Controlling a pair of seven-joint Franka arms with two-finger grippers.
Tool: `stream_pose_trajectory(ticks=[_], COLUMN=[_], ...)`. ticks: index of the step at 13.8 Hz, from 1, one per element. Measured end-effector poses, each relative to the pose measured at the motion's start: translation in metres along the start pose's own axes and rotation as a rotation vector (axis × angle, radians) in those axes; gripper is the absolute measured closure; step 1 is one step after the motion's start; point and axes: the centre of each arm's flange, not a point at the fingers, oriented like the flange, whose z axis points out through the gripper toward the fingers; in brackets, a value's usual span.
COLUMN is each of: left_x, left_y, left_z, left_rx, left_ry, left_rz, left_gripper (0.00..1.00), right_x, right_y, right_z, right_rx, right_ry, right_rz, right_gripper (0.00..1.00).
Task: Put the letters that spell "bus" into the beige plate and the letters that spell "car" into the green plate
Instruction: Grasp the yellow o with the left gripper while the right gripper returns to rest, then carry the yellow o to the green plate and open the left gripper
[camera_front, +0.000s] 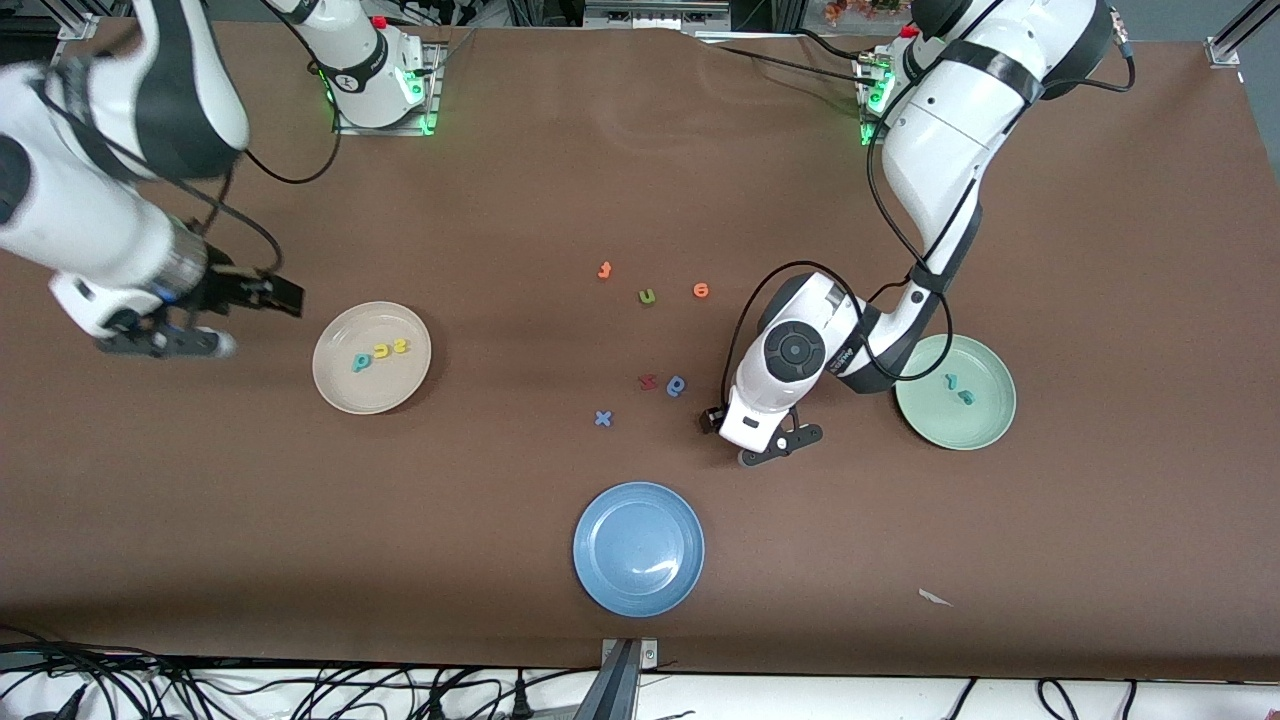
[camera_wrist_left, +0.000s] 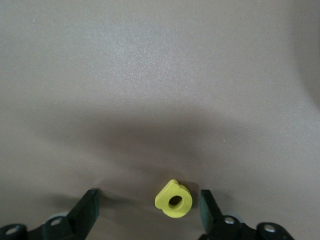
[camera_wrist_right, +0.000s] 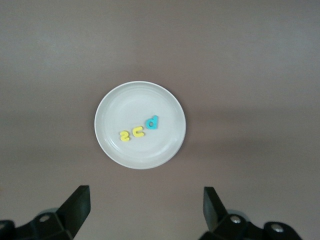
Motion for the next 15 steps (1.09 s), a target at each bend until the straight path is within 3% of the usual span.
stream_pose_trajectory(ticks=[3,4,5,7,8,10,12,15], left_x=[0.000,0.000,0.000,-0.004,-0.006,-0.008,-0.007,-0.005], left_y=[0.001,0.001,0.002,0.006,0.008,0.011,0.010,0.009], left_z=[0.000,-0.001,-0.002,-0.004,-0.004,-0.006,-0.006,-0.006], left_rx=[0.009,0.015,0.019,0.027,0.028,0.028,0.031,0.032], left_ry=[0.002,0.001,0.000,-0.001,-0.002,0.000,0.000,0.002], left_rz=[0.003,0.004,0.005,0.012,0.017,0.019,0.017,0.014], left_gripper=[0.16,0.24,0.24,0.37,0.37,0.52,0.58,0.62], right_x=[-0.032,-0.036,-0.036,-0.029,-0.026,-0.019,-0.012,-0.012], right_y=[0.018,0.021,0.024,0.029,0.031,0.040,0.052,0.053], right_z=[-0.072,-0.086,-0.095,-0.098,-0.094,-0.085,-0.085,-0.089], right_rx=[0.002,0.003,0.004,0.005,0.008,0.053,0.090,0.090], right_ry=[0.090,0.105,0.104,0.098,0.079,0.027,0.018,0.025], right_rz=[0.030,0.036,0.041,0.050,0.055,0.081,0.105,0.106], right_gripper=[0.00,0.00,0.00,0.00,0.00,0.00,0.00,0.00])
